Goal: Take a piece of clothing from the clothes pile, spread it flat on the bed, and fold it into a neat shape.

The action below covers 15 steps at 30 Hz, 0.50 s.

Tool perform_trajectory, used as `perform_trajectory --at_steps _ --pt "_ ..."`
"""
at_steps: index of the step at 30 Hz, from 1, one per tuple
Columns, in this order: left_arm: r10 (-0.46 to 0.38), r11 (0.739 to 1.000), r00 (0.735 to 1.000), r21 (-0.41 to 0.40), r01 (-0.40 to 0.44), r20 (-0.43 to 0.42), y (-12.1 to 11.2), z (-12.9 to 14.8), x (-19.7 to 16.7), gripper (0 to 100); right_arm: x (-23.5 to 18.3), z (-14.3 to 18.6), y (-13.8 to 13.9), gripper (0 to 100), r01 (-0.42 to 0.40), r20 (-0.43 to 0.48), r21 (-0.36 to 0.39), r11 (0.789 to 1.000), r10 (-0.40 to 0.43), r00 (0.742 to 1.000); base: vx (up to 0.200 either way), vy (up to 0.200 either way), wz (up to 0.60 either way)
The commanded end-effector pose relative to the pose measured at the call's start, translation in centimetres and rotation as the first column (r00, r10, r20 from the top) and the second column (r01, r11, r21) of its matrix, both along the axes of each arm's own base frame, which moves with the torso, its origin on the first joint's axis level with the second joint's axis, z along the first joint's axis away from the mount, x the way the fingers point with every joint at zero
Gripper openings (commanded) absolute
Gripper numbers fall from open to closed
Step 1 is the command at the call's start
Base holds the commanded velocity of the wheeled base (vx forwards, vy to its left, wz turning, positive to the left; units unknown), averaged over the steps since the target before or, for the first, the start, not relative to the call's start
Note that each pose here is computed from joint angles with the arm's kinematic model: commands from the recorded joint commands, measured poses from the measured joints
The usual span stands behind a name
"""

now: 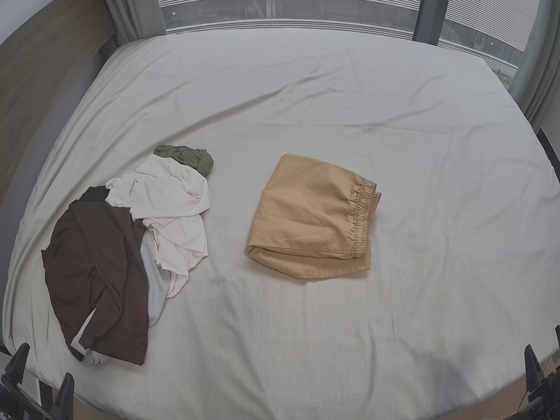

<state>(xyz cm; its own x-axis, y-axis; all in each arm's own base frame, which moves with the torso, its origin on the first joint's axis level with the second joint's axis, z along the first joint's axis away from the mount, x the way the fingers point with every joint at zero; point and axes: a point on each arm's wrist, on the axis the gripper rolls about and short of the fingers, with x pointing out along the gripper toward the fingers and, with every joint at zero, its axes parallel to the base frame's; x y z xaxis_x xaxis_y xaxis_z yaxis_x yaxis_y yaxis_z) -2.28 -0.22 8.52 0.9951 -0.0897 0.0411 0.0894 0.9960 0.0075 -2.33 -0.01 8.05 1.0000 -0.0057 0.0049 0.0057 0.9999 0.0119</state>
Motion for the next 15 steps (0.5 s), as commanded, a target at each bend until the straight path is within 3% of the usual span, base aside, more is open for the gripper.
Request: perform_trajectory --at_steps 1,15 --pt "0.087 0.996 0.995 0.010 -0.086 -0.056 0.19 -1.02 -0.05 100 0.08 -0.51 0.00 100 -0.003 -0.011 -0.001 1.000 0.003 1.000 0.000 0.000 0.00" --pt "0.089 0.996 0.995 -0.009 -0.090 -0.037 0.21 -0.92 0.00 100 0.09 -0.52 0.08 100 -0.035 -0.014 -0.009 0.999 0.035 0.999 0.000 0.000 0.00"
